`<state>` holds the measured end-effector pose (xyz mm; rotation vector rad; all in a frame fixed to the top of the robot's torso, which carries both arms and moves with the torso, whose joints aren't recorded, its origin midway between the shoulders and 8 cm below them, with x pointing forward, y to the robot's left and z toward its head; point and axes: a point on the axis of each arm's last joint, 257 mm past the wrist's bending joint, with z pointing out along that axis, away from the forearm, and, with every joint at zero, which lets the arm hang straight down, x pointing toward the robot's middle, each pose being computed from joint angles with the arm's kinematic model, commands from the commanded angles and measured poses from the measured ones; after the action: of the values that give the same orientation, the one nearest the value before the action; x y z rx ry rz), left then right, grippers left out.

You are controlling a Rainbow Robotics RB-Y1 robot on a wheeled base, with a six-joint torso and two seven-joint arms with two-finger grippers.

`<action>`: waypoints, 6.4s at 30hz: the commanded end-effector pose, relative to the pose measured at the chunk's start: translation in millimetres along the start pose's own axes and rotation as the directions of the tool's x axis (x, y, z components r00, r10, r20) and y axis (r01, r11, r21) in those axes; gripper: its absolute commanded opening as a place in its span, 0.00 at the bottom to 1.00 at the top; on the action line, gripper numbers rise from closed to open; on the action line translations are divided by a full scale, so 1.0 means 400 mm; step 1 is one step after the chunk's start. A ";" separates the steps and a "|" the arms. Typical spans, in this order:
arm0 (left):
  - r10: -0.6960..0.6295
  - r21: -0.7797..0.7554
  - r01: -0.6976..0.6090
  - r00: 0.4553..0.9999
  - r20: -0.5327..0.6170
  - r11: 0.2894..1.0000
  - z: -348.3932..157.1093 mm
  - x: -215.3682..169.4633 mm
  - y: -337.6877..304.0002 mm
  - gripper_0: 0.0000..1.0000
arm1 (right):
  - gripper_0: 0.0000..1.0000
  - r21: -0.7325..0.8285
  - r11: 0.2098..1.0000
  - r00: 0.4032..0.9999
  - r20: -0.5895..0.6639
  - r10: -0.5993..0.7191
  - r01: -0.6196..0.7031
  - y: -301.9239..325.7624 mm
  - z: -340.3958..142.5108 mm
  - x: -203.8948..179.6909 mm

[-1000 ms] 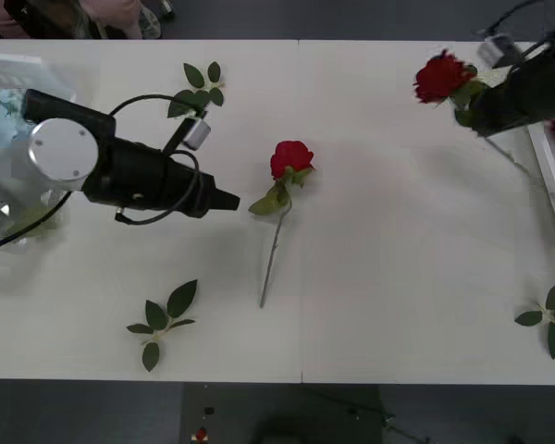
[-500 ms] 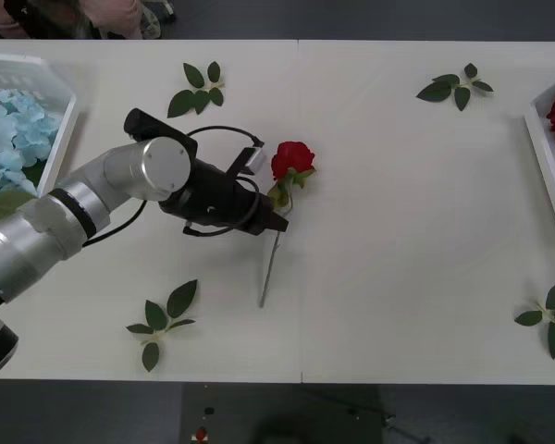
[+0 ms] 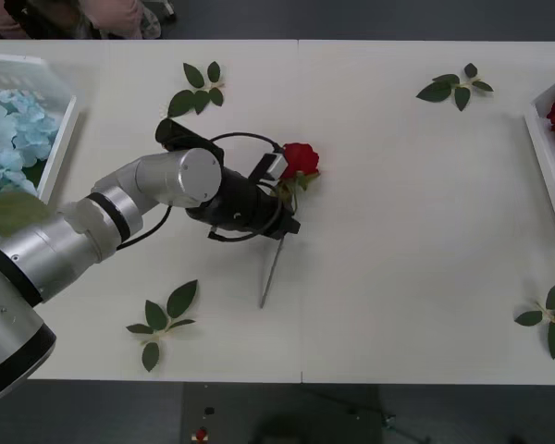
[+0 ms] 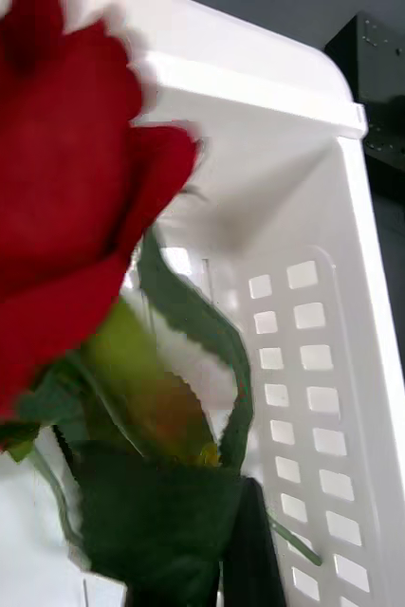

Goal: Put the red flowers into the right box and the blue flowers into the left box

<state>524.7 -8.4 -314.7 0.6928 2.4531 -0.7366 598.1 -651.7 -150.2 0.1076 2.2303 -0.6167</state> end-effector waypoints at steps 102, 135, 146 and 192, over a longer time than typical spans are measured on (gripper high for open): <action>-0.084 0.335 -0.276 0.646 0.759 0.901 -0.598 -0.553 -0.494 0.96 | 0.00 -0.906 -0.037 0.764 0.333 0.553 0.422 1.259 -1.114 -0.232; 0.128 0.192 -0.284 0.810 0.573 0.939 -0.738 -0.286 -0.316 1.00 | 0.00 -0.818 0.546 0.965 0.254 0.062 0.180 0.706 -0.473 -0.132; 0.356 0.031 -0.401 0.844 0.402 0.916 -0.615 -0.064 -0.216 1.00 | 0.00 -0.379 0.904 0.980 0.083 -0.181 0.199 0.110 -0.190 -0.027; 0.479 -0.043 -0.506 0.781 0.400 0.861 -0.575 -0.056 -0.169 1.00 | 0.81 -0.646 0.681 0.938 0.263 -0.226 0.345 0.323 -0.282 -0.010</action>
<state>435.9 76.8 -109.2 1.0292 1.7886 -0.6667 556.0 -510.7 -153.2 -0.5932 2.2224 0.0317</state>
